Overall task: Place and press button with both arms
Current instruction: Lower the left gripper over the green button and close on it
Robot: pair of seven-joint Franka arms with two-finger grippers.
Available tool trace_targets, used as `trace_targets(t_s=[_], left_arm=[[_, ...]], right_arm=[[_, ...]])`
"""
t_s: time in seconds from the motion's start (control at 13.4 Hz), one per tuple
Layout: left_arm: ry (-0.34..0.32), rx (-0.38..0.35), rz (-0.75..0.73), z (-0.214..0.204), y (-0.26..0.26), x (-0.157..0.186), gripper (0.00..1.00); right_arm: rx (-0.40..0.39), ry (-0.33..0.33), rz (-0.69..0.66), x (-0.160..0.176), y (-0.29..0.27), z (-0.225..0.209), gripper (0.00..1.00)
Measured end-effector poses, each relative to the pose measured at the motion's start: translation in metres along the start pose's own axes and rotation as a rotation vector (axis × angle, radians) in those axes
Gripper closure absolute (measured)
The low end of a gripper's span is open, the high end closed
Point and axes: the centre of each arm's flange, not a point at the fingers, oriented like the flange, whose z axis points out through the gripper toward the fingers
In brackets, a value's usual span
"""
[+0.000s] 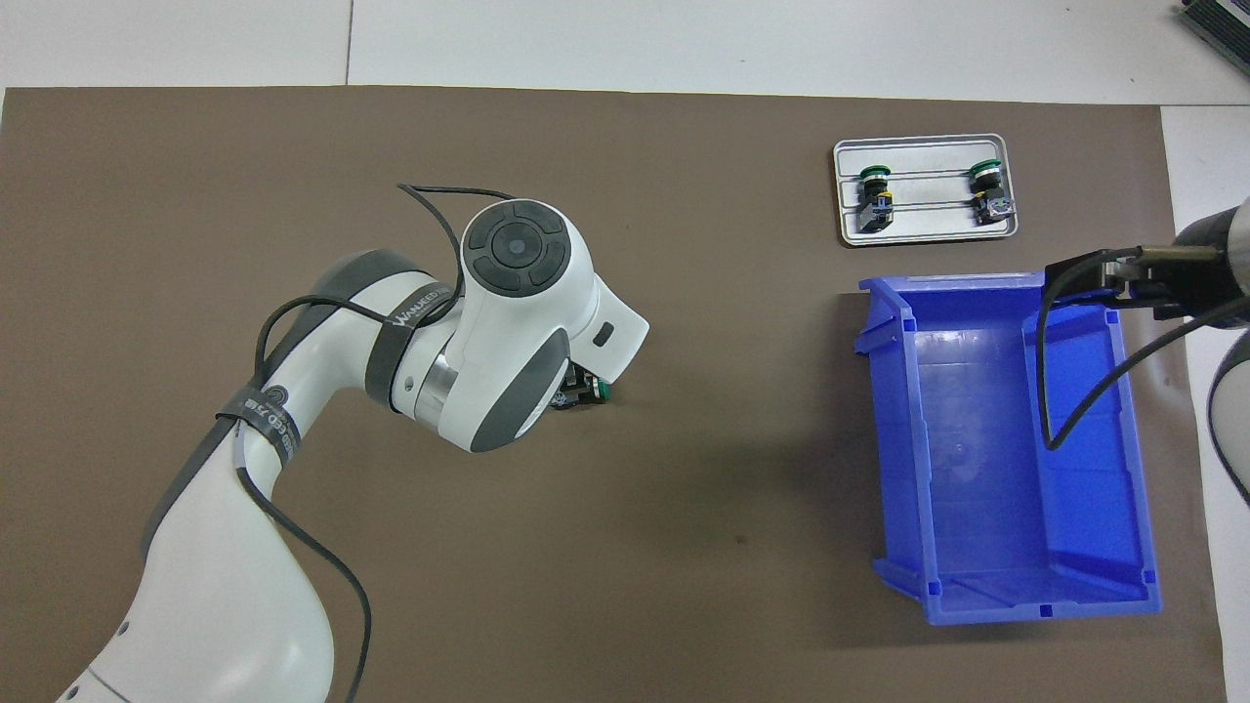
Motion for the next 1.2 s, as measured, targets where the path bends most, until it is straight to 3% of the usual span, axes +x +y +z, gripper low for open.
trace_targets(t_s=[0.45,1.2], left_arm=[[-0.001,-0.005,0.052,0.056,0.039,0.010,0.12],[0.014,0.011,0.069,0.084,0.057,0.008,0.18]], right_arm=[[-0.002,-0.022,-0.045,0.004,-0.001,0.011,0.00],[-0.002,-0.026,-0.046,0.003,-0.002,0.011,0.00]])
